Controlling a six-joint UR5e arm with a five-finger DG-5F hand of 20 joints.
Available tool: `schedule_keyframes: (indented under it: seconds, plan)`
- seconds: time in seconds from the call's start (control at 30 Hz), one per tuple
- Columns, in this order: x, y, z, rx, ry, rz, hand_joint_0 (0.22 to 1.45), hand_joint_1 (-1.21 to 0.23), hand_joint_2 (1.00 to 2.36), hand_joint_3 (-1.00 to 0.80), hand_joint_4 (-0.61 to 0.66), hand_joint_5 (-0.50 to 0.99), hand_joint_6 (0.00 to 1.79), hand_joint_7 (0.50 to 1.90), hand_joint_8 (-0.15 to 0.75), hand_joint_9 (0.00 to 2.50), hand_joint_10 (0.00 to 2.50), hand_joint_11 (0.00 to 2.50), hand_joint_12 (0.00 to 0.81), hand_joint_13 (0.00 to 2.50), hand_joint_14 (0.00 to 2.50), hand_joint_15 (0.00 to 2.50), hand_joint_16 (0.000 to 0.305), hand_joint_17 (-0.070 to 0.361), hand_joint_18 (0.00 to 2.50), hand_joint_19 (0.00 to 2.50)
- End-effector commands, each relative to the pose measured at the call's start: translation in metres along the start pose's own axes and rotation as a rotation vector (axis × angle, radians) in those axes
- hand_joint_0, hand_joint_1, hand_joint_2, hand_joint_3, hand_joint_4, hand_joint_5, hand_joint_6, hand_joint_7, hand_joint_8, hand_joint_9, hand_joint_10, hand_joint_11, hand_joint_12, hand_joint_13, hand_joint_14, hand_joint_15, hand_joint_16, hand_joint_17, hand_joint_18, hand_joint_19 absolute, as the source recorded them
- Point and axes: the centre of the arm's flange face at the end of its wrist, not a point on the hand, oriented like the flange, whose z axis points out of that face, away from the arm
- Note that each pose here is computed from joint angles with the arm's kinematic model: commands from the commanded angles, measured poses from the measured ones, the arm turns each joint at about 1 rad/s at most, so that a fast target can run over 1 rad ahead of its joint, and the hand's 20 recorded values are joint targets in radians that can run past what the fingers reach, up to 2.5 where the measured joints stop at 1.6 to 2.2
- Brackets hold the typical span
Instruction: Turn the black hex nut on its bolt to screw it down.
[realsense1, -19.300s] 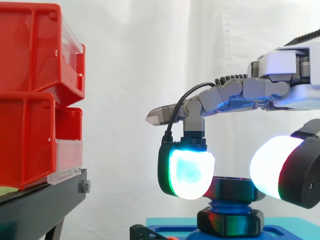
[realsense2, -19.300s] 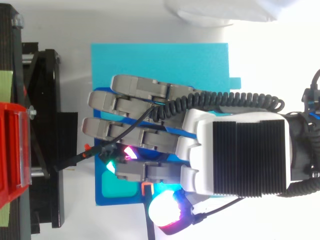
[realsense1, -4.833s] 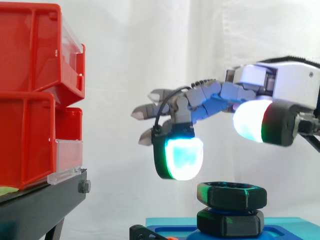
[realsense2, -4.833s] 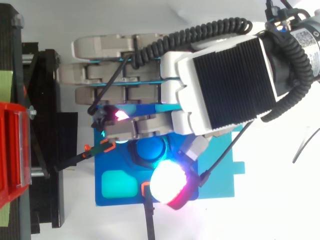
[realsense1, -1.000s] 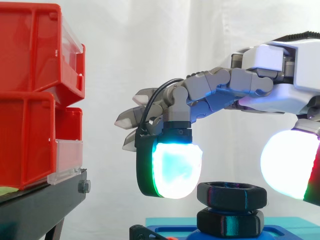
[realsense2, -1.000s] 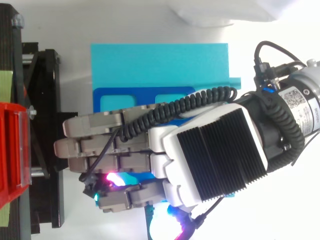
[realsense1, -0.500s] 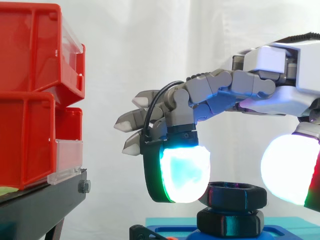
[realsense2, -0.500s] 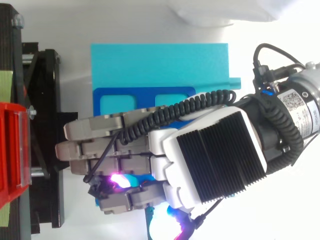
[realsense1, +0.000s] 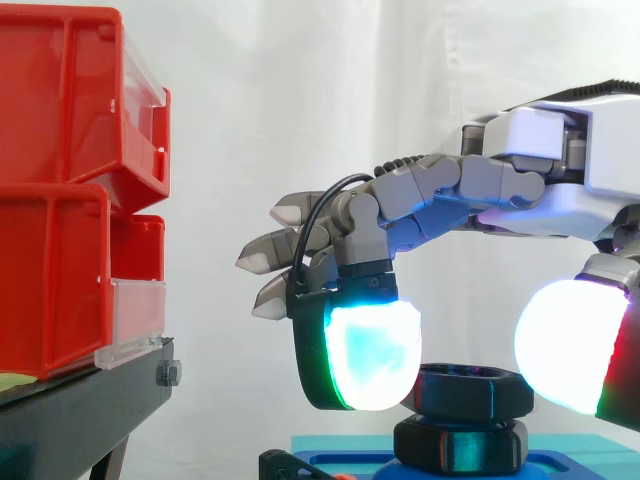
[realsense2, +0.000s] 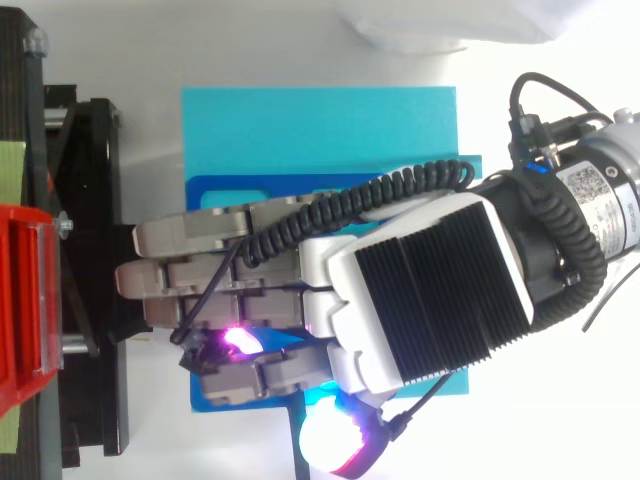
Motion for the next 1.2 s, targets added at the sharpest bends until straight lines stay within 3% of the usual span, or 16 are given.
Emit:
schedule_keyframes:
  seconds: [0.0, 0.13, 0.5, 0.83, 1.17]
  plan:
    - [0.000, -0.003, -0.001, 0.004, -0.004, -0.002, 0.43, -0.42, 1.00, -0.50, 0.21, -0.16, 0.61, 1.24, 0.250, 0.55, 0.00, 0.13, 0.315, 0.28, 0.00, 0.00, 0.054, 0.122, 0.11, 0.00]
    - [-0.001, -0.005, -0.001, 0.008, -0.012, -0.006, 0.43, -0.41, 1.00, -0.50, 0.22, -0.16, 0.63, 1.20, 0.249, 0.55, 0.00, 0.14, 0.316, 0.28, 0.00, 0.00, 0.054, 0.122, 0.10, 0.00]
    - [0.002, -0.011, -0.008, -0.005, 0.002, -0.001, 0.43, -0.41, 1.00, -0.50, 0.22, -0.16, 0.64, 1.18, 0.253, 0.55, 0.00, 0.14, 0.317, 0.28, 0.00, 0.00, 0.055, 0.123, 0.10, 0.00]
    - [0.000, -0.020, -0.014, -0.010, -0.006, -0.006, 0.42, -0.17, 1.00, -0.50, 0.22, -0.16, 0.64, 1.19, 0.259, 0.56, 0.01, 0.14, 0.323, 0.28, 0.00, 0.00, 0.057, 0.129, 0.08, 0.00]
    - [0.001, -0.029, -0.020, -0.004, -0.002, -0.006, 0.43, -0.14, 1.00, -0.50, 0.22, -0.15, 0.62, 1.21, 0.259, 0.57, 0.00, 0.14, 0.323, 0.28, 0.00, 0.00, 0.057, 0.129, 0.08, 0.00]
